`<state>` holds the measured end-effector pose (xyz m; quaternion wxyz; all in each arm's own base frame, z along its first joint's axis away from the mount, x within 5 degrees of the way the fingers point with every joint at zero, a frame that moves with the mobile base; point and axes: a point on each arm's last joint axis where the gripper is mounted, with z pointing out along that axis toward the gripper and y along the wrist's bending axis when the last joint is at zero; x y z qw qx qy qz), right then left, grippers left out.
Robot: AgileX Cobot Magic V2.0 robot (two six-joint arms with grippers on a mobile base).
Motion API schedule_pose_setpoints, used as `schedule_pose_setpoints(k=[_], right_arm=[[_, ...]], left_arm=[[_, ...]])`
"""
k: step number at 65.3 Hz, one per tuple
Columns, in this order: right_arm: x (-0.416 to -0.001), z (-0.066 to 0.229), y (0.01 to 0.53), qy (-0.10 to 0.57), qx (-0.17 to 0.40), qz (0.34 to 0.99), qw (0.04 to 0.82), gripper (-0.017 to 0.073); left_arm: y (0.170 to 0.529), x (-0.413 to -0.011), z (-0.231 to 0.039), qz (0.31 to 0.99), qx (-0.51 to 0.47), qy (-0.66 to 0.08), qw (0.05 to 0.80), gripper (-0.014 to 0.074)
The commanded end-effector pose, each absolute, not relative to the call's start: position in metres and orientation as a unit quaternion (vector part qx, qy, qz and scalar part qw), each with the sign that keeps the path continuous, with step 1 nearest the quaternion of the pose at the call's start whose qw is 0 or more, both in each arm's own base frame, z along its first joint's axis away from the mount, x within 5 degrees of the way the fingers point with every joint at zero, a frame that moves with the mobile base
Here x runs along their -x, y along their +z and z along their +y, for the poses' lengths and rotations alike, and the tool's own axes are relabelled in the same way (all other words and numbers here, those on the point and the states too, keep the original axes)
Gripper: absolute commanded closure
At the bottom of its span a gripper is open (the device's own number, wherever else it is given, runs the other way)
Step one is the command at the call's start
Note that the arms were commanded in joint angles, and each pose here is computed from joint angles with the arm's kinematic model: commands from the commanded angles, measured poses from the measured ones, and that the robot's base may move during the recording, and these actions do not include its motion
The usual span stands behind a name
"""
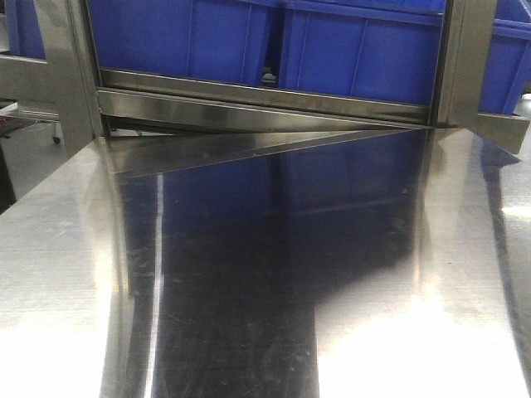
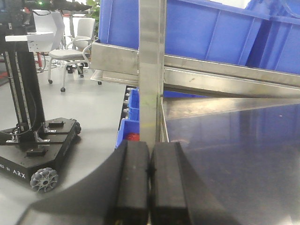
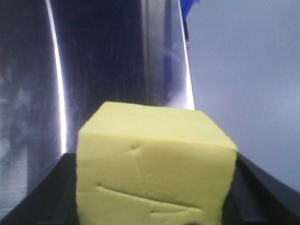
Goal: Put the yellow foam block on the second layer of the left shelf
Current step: 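Back the base away from the table holding the cube in the right gripper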
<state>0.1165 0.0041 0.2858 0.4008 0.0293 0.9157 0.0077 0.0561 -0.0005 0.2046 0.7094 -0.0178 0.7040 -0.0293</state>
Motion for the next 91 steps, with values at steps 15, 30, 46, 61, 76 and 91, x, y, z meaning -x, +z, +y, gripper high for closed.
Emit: schedule_pose_setpoints(k=[15,30,46,61,76,91], right_arm=[[-0.046,-0.005,0.328,0.014,-0.025,0.794,0.607,0.0302],[-0.012,-0.008,0.333,0.022,-0.028,0.742,0.670,0.0302],[-0.003,-0.009,0.334,0.025,-0.029,0.726,0.687,0.0302],[-0.003,-0.009,0.333,0.024,-0.029,0.727,0.686,0.0302],[-0.003,-0.009,0.333,0.024,-0.029,0.727,0.686,0.0302],[-0.003,-0.009,0.333,0.024,-0.029,0.727,0.686,0.0302]], left_arm=[[0.203,-0.058,-0.002,0.687,0.015,-0.037,0.726,0.0457],[0.203,-0.058,-0.002,0.685,0.014,-0.037,0.728,0.0457],[0.203,-0.058,-0.002,0.685,0.014,-0.037,0.728,0.0457],[0.203,-0.058,-0.002,0.685,0.014,-0.037,0.728,0.0457],[0.203,-0.058,-0.002,0.685,0.014,-0.037,0.728,0.0457],[0.203,-0.058,-0.002,0.685,0.014,-0.037,0.728,0.0457]])
